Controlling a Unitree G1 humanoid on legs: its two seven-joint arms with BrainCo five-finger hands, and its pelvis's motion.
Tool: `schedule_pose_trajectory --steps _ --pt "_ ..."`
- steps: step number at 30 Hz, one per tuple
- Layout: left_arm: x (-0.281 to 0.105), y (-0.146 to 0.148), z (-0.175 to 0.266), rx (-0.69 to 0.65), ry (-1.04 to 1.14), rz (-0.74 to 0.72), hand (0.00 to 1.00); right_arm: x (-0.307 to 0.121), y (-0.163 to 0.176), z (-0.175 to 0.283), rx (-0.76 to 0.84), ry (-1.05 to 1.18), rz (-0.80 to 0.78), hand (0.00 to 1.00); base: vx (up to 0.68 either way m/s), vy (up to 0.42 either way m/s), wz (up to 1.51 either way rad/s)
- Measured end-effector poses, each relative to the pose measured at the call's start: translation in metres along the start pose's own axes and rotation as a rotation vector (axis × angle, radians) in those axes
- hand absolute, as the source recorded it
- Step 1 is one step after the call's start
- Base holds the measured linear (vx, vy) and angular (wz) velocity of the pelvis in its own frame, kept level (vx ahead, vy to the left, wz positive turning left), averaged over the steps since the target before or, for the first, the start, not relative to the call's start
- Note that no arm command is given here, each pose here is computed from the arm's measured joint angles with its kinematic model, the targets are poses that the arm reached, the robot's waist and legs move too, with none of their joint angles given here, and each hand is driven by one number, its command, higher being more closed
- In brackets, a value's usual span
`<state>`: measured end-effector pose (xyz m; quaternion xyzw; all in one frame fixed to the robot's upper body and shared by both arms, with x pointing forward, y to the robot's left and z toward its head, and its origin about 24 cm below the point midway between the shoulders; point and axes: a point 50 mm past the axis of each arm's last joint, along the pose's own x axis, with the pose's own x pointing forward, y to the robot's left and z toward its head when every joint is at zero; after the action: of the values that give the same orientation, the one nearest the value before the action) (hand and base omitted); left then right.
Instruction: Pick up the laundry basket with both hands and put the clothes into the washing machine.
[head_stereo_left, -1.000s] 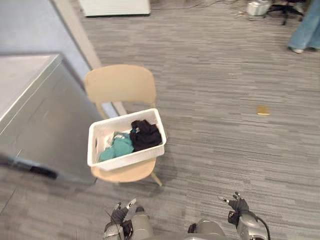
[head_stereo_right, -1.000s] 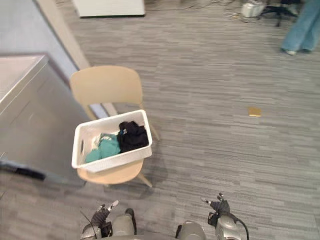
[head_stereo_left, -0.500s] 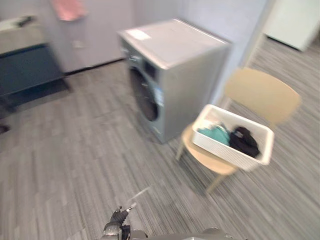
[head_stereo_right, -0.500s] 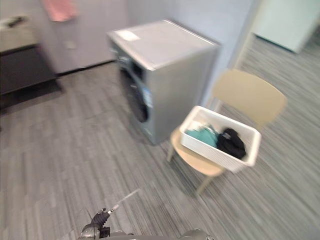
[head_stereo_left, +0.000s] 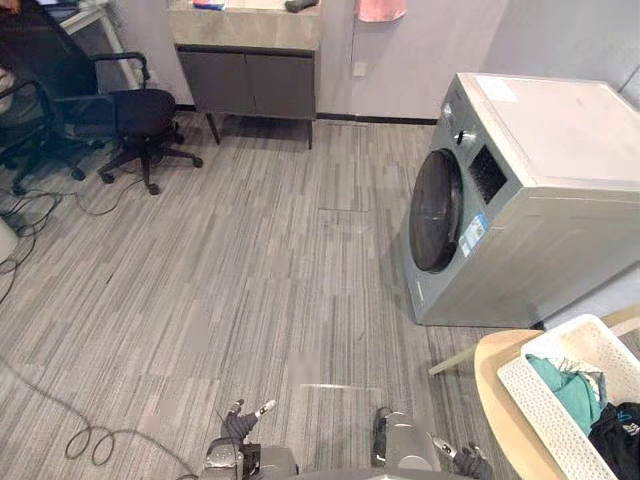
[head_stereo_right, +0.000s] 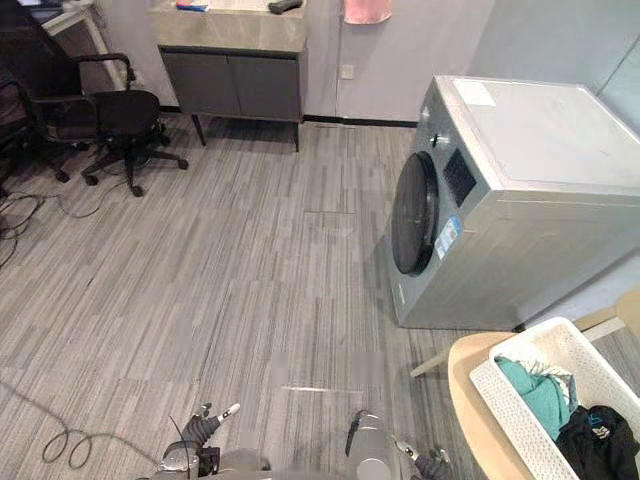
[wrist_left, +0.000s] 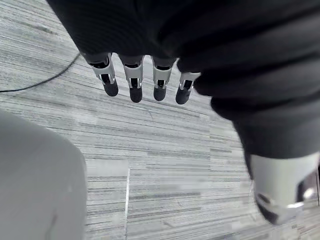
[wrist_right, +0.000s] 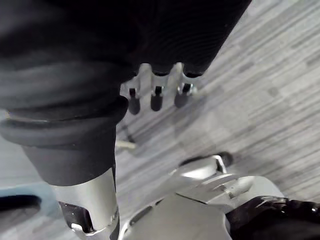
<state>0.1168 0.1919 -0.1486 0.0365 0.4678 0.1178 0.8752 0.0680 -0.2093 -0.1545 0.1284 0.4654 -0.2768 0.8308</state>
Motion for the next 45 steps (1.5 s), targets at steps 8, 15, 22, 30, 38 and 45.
schedule_pose_trajectory --steps 8,15,22,30,38,45 --pt "-0.004 0.006 -0.008 -0.166 0.02 0.061 0.0 0.004 0.002 0.016 -0.064 -0.054 0.017 0.0 0.44 -0.211 -0.57" --pt "0.002 0.008 0.012 -0.186 -0.047 0.069 0.0 0.002 0.037 0.019 -0.171 -0.083 0.137 0.0 0.45 0.131 -0.69" --pt "0.001 0.022 0.013 -0.268 -0.061 0.135 0.0 -0.015 0.08 0.016 -0.26 -0.154 0.324 0.0 0.38 0.336 -0.91" --pt "-0.002 0.018 -0.007 -0.222 0.021 0.135 0.0 -0.049 0.152 0.016 -0.531 -0.278 0.686 0.0 0.27 0.177 -0.96" --pt "0.002 -0.003 -0.005 -0.152 0.046 0.069 0.0 -0.077 0.213 0.062 -0.788 -0.545 0.946 0.0 0.17 -0.069 -0.89" --pt "0.002 -0.006 0.0 -0.26 0.022 0.071 0.0 -0.118 0.268 0.07 -0.798 -0.658 1.126 0.0 0.11 0.019 -0.44"
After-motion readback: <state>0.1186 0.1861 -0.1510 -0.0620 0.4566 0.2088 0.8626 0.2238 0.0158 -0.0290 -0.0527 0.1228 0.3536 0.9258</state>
